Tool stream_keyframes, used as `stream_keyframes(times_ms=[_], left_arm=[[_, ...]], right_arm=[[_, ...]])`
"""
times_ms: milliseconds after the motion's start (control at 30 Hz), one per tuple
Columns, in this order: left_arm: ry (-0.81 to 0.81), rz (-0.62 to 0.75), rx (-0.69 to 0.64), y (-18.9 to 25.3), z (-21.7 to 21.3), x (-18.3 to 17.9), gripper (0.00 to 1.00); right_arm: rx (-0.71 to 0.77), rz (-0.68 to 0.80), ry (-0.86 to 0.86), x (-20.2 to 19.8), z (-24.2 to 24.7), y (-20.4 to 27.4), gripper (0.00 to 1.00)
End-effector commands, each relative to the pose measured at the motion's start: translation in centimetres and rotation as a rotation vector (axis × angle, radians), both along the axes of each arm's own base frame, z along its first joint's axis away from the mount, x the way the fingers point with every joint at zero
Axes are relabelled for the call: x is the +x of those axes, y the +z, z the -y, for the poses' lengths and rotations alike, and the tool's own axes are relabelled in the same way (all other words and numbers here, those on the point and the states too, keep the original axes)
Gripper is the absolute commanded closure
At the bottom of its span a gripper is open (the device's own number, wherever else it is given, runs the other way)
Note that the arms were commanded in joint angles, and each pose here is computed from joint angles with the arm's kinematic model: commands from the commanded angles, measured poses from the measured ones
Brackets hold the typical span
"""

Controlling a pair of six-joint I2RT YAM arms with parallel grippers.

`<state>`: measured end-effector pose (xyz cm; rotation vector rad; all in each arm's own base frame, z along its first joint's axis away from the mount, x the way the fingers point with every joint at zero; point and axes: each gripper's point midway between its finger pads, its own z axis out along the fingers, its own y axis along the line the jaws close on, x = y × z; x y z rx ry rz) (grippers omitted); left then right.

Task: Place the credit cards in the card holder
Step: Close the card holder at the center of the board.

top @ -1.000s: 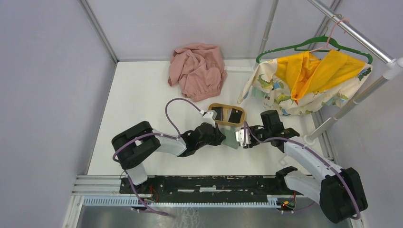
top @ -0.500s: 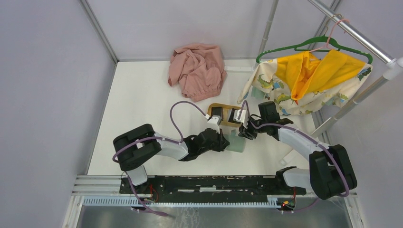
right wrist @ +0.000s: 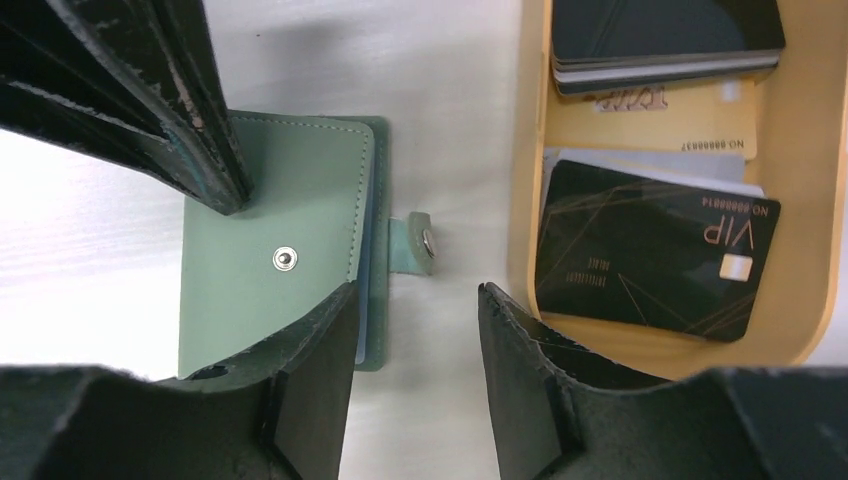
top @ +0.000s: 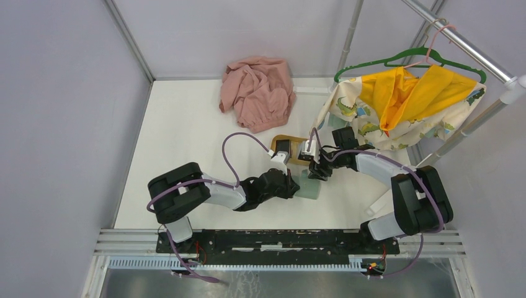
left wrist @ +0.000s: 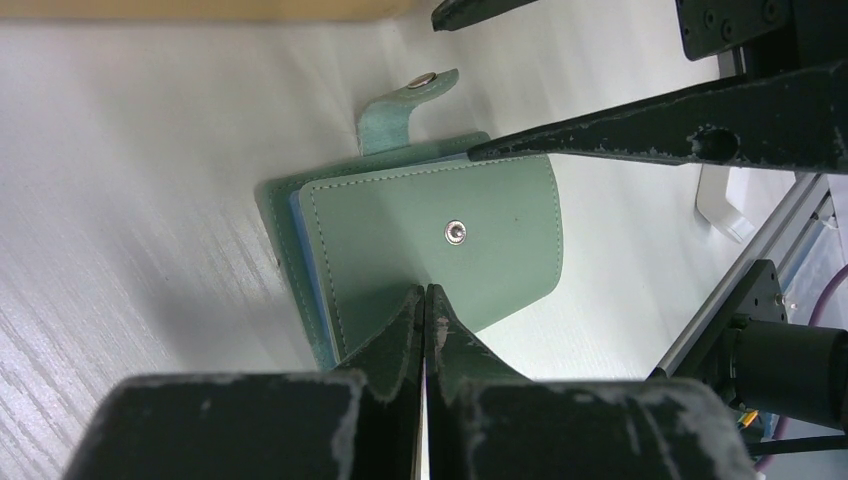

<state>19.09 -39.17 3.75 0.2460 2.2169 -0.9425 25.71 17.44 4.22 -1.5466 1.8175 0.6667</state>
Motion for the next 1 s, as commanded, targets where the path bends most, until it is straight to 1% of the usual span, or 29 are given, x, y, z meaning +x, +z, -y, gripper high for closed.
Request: stream_keyframes(times_ms=[0,133,200,267,433,567,733,967], left_arm=[[-0.035,-0.043,0.147,-3.4,-2.3,-1.9,0.98],[-0.036,-0.04,0.152,-3.4,-2.3,-1.9,0.98],[-0.033,-0.037,0.152,-3.3,-2.3,-1.8,0.98],[-0.035,-0.037,0.155,-3.4,-2.4,-1.9,0.98],[-0.037,-0.038,0.156,-3.4,-2.3,-1.9,0.98],[-0.037,-0.038,0.154,-3.4,-2.2,-1.8,0.98],[-0.038,-0.038,0.155,-3.4,-2.2,-1.9,0.98],[-0.037,-0.039,0.156,-3.5,-2.3,-1.9,0.98]], right_arm=[[0.071,0.078,0.124,0.6,-1.5,1.2,0.47],[0.117,0.095,0.213,0.0,-2.3,1.8,0.51],[0.121,0.104,0.23,-0.1,-2.4,1.8,0.55],[0.121,0.108,0.232,-0.1,-2.4,1.9,0.6],[0.12,0.114,0.22,0.3,-2.4,2.1,0.67],[0.11,0.117,0.213,0.4,-2.3,2.1,0.72],[0.105,0.12,0.203,0.5,-2.2,2.3,0.74],[0.109,0.127,0.188,0.7,-2.2,2.6,0.73]])
